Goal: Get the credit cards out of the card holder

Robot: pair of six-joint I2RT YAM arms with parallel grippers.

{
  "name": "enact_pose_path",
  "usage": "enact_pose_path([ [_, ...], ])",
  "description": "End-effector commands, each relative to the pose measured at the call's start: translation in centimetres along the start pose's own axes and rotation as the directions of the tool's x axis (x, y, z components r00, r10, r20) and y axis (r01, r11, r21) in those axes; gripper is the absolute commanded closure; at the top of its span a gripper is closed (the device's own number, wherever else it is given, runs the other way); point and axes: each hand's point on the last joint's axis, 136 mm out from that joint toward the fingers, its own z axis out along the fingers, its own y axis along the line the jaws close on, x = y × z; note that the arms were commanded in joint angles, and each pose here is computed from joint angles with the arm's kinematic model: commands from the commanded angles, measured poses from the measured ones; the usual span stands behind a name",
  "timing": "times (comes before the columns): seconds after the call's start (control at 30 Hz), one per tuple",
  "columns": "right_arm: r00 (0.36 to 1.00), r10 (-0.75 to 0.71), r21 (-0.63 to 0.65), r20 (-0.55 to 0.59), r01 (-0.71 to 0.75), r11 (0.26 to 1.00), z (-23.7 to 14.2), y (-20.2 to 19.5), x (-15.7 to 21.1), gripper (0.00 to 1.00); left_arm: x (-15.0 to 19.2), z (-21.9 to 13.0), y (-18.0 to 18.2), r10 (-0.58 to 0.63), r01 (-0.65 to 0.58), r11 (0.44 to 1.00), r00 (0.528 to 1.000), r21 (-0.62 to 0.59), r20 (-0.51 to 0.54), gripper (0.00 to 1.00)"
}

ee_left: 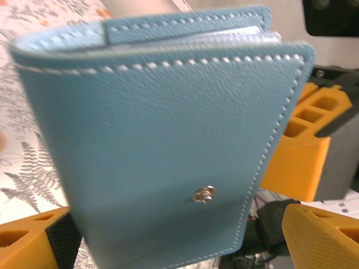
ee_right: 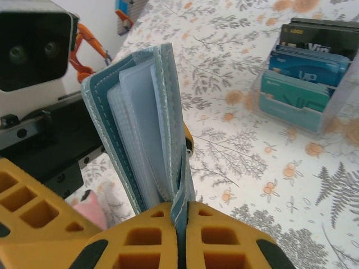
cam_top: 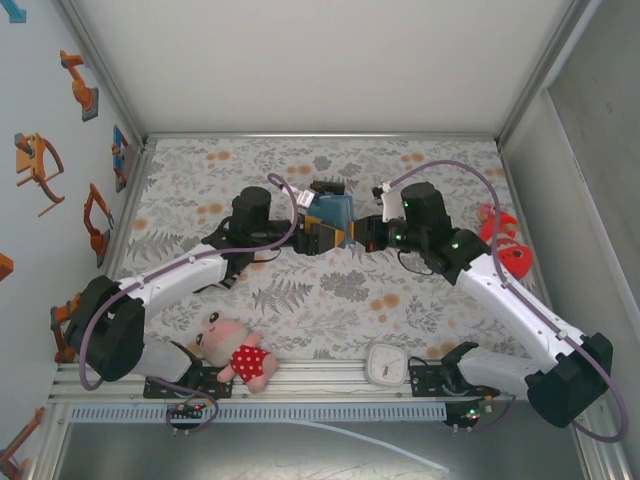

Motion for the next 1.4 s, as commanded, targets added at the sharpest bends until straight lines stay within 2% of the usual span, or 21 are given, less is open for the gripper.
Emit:
enact_pose_path([
  [0.0,0.998,-0.041,0.085,0.038,0.038,0.996,-1.1,0.0,-1.4,1.00,-2.6,0.0,-0.1,0.073,-0.068,0.996,0.994,-0.058,0.087,0.07],
  [0.17,0.997,-0.063,0.111,0.034,0.059,0.992,-1.1,0.5,-1.7,1.00,-2.5,0.2,1.0,0.083,-0.072,0.991,0.992,-0.110,0.096,0.07],
  [0.3,0.997,-0.073,0.160,0.019,0.069,0.985,-0.8,0.2,-1.7,1.00,-2.4,0.6,0.8,0.088,-0.080,0.992,0.992,-0.093,0.093,0.00],
  [0.33,0.997,-0.072,0.171,0.015,0.068,0.983,-0.8,0.1,-1.7,1.00,-2.4,0.6,0.7,0.091,-0.083,0.993,0.991,-0.084,0.093,0.03],
  [0.63,0.997,-0.072,0.205,0.014,0.068,0.977,-0.5,-0.3,-1.9,1.00,-2.3,1.3,-0.3,0.088,-0.086,0.996,0.992,-0.033,0.089,0.03],
  [0.97,0.997,-0.075,0.226,0.011,0.070,0.972,-0.8,-0.3,-1.7,1.00,-1.9,2.0,0.9,0.058,-0.054,0.996,0.996,-0.067,0.064,0.00],
  [1.37,0.996,-0.081,0.296,-0.032,0.087,0.951,-0.5,-1.1,-1.2,1.00,-1.7,2.5,1.5,0.052,-0.048,0.996,0.997,-0.076,0.061,0.03],
])
